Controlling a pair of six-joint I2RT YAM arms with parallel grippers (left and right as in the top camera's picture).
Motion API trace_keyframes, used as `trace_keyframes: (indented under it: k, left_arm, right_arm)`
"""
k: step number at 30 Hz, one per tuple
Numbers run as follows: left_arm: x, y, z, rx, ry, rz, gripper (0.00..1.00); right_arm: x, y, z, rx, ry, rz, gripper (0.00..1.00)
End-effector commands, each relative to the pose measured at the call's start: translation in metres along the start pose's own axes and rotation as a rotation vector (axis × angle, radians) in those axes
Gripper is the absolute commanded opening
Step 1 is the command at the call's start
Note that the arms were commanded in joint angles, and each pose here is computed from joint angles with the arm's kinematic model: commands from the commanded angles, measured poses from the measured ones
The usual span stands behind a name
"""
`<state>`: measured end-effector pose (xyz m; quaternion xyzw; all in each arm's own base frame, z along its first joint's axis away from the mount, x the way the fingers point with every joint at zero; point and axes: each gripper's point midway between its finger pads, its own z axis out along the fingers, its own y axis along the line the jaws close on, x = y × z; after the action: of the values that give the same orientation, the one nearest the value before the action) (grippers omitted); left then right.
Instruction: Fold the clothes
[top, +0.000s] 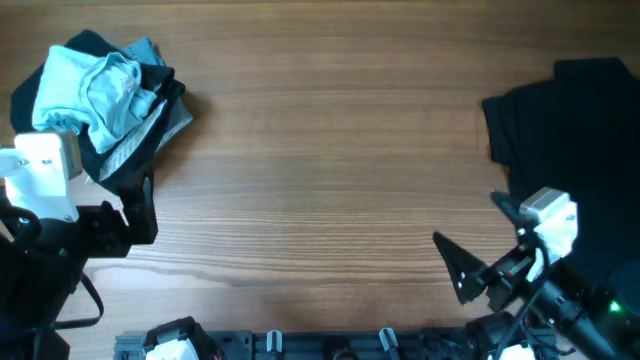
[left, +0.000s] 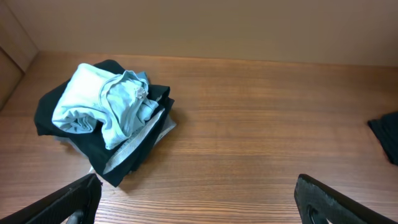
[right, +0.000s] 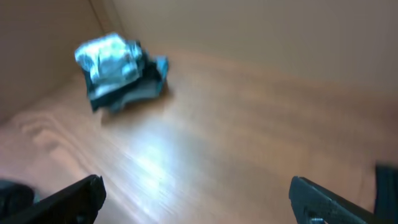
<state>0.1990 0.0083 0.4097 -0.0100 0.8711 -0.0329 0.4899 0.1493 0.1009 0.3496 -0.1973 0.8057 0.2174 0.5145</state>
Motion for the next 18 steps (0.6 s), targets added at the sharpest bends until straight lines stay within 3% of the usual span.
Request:
trace_keyframes:
  k: [1,4,8,14,18]
  left_arm:
    - [0.0,0.0,-0.001,-0.005,-0.002,0.024,1.0]
    - [0.0,0.0,-0.001,-0.005,-0.002,0.024,1.0]
    - [0.0,0.0,-0.001,-0.005,-0.002,0.024,1.0]
    - [0.0,0.0,-0.001,-0.005,-0.002,0.024,1.0]
    - [0.0,0.0,-0.001,-0.005,-0.002,0.024,1.0]
  right_arm:
    - [0.032,-0.009,0.005,0.042,0.123,0.002,1.0]
    - [0.033,-0.026,0.008,0.126,0.06,-0.105,1.0]
    - [0.039,-0.035,0.027,0.164,-0.162,-0.341,1.0]
    - [0.093,-0.049,0.057,0.185,-0.242,-0.369,1.0]
    - [0.106,-0.053,0.088,0.152,-0.296,-0.39,1.0]
